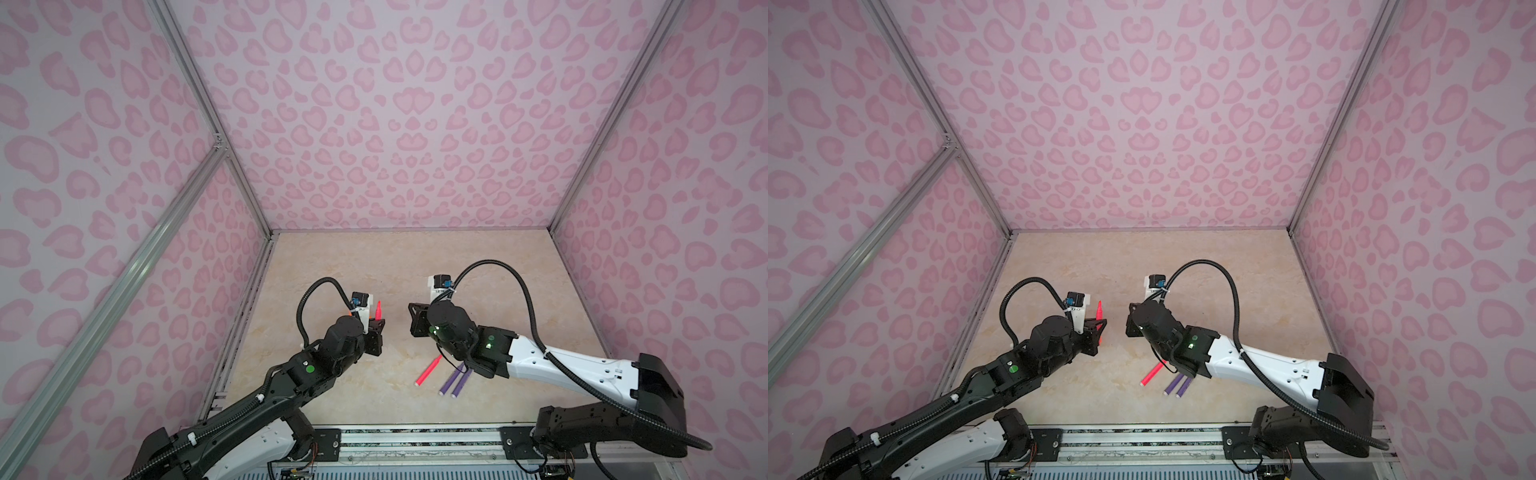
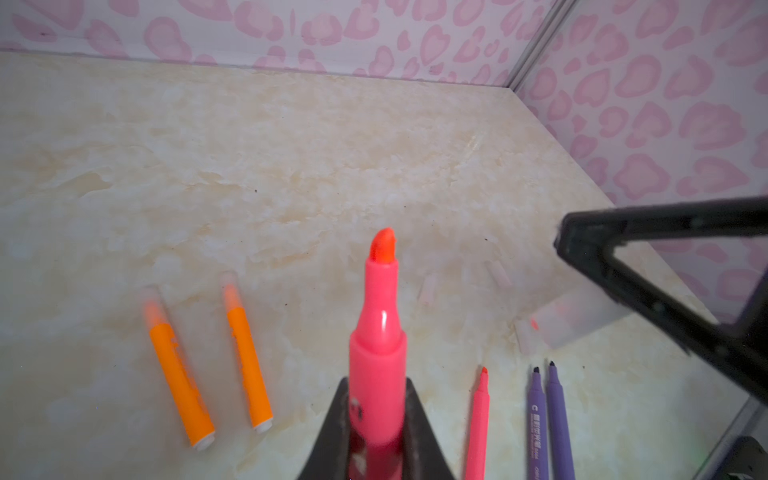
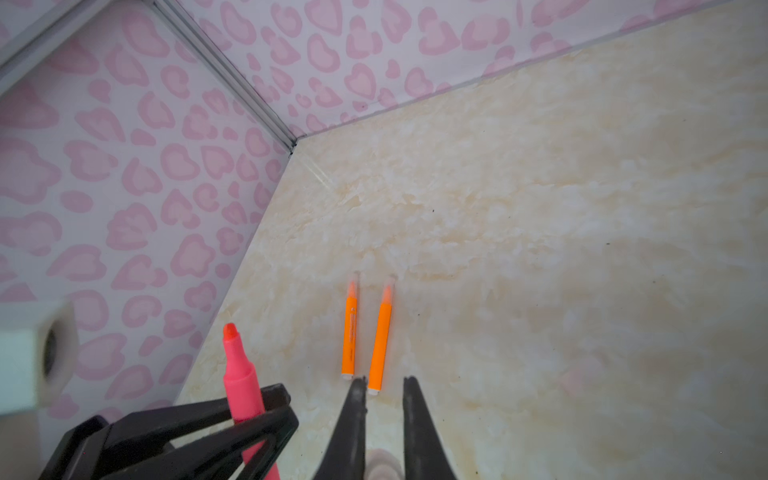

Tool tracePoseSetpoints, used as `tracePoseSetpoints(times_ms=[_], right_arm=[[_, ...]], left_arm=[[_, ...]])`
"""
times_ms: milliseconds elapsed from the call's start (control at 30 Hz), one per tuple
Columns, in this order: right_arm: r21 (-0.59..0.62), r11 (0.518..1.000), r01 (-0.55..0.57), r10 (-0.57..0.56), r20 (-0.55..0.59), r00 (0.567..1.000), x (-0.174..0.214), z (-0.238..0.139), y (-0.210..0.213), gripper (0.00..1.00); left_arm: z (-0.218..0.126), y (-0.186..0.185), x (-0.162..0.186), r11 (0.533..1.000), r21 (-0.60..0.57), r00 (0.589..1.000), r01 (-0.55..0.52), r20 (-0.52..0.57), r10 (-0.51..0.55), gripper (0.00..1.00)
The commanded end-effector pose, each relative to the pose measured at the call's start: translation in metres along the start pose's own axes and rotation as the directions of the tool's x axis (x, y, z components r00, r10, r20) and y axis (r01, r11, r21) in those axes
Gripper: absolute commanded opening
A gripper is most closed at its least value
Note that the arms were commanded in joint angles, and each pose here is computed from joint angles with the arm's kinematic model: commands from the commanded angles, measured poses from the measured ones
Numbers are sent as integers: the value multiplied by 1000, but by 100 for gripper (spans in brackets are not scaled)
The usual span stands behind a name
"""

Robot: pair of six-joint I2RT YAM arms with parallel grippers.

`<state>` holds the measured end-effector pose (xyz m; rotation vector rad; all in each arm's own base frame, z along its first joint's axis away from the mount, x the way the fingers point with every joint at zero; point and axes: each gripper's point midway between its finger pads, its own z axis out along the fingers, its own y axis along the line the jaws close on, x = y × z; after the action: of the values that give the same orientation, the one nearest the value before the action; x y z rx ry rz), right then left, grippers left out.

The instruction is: Insert the pens into the pen caps

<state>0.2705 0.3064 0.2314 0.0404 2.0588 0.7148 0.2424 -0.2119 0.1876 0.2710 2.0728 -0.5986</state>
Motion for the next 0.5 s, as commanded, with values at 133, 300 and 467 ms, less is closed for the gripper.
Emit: tracePoseSetpoints(times_ms=[133, 300, 467], right_arm=[[-193, 980, -38, 61, 114, 992, -46, -20, 1, 0], [-304, 952, -13, 49, 113, 992, -54, -28, 22, 0], [-373, 928, -15, 44, 69, 997, -46, -23, 38, 0]], left_arm=[[-8, -62, -6, 929, 370, 1000, 7, -4, -5, 3], [-6, -89, 2, 861, 507, 997, 18, -73, 22, 3], [-1, -90, 7, 860, 509, 995, 22, -95, 31, 3]])
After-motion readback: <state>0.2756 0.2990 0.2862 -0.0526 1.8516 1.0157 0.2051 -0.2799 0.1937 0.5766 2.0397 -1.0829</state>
